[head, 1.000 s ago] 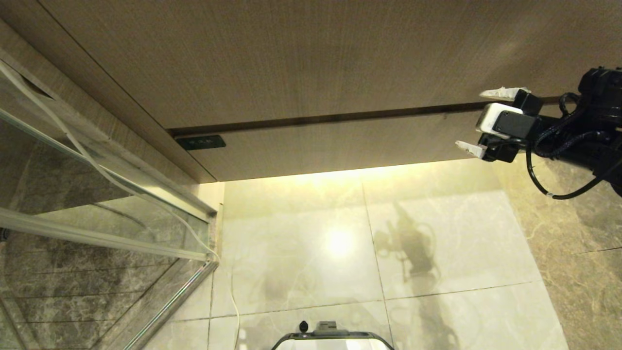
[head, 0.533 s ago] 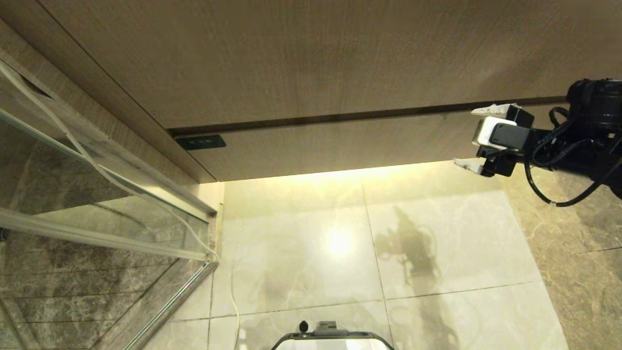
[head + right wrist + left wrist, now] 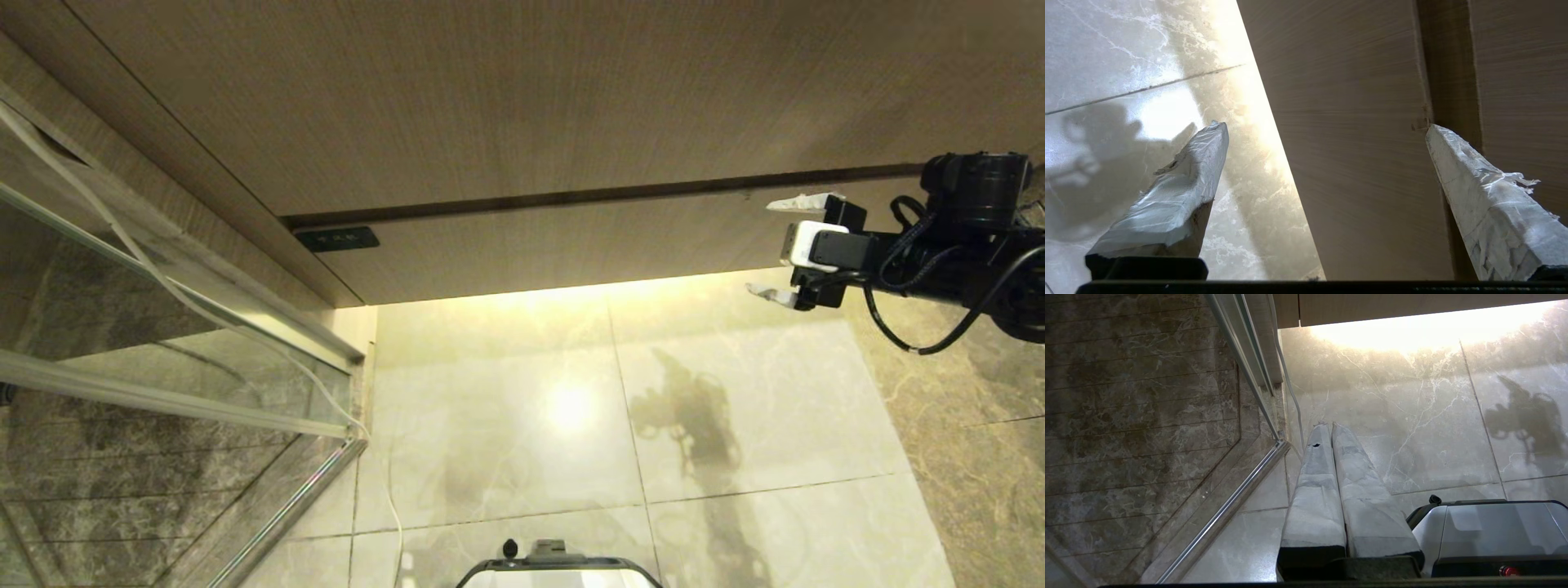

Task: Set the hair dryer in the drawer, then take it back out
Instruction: Pull open the drawer

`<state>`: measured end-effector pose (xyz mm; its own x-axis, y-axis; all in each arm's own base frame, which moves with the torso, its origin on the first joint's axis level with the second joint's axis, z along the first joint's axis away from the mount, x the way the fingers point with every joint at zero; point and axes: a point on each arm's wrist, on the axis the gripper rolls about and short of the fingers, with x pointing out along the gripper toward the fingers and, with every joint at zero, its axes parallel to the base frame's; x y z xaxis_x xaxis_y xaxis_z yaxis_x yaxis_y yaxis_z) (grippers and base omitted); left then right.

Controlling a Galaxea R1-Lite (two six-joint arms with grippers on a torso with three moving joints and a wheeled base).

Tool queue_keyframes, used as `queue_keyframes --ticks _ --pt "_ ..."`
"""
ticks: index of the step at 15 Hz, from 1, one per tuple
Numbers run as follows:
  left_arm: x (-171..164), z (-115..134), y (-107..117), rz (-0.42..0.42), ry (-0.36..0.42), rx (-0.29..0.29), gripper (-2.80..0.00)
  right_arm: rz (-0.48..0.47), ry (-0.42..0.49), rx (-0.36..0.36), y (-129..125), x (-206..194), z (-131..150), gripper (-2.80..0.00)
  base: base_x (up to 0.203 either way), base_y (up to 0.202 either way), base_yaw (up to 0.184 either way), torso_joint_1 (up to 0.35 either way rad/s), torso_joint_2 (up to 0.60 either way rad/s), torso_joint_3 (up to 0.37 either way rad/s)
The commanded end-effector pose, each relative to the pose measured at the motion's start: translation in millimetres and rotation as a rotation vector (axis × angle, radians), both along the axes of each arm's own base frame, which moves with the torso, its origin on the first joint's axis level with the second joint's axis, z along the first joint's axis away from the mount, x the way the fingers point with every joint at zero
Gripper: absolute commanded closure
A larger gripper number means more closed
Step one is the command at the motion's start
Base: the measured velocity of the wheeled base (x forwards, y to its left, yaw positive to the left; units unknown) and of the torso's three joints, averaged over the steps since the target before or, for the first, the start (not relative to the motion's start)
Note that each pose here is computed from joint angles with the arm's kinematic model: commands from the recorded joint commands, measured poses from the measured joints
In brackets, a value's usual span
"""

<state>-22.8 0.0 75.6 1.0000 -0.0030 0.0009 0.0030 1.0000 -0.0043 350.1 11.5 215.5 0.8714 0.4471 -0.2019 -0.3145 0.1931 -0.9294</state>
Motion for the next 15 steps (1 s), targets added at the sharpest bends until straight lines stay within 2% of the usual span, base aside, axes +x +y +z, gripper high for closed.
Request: queue_keyframes --ticks 1,9,15 --pt "0 0 0 0.000 -0.001 0.000 0.00 0.008 -0.005 -0.002 0 4 -1 -2.80 0.000 0.000 0.000 0.000 0.00 0.000" --pt "0 0 0 0.000 -0.001 0.000 0.00 0.013 -0.068 -0.001 -3 32 7 -2.80 0.000 0.000 0.000 0.000 0.00 0.000" --pt "0 0 0 0.001 -0.001 0.000 0.00 0.000 -0.061 -0.002 -6 47 -1 -2.80 0.000 0.000 0.000 0.000 0.00 0.000"
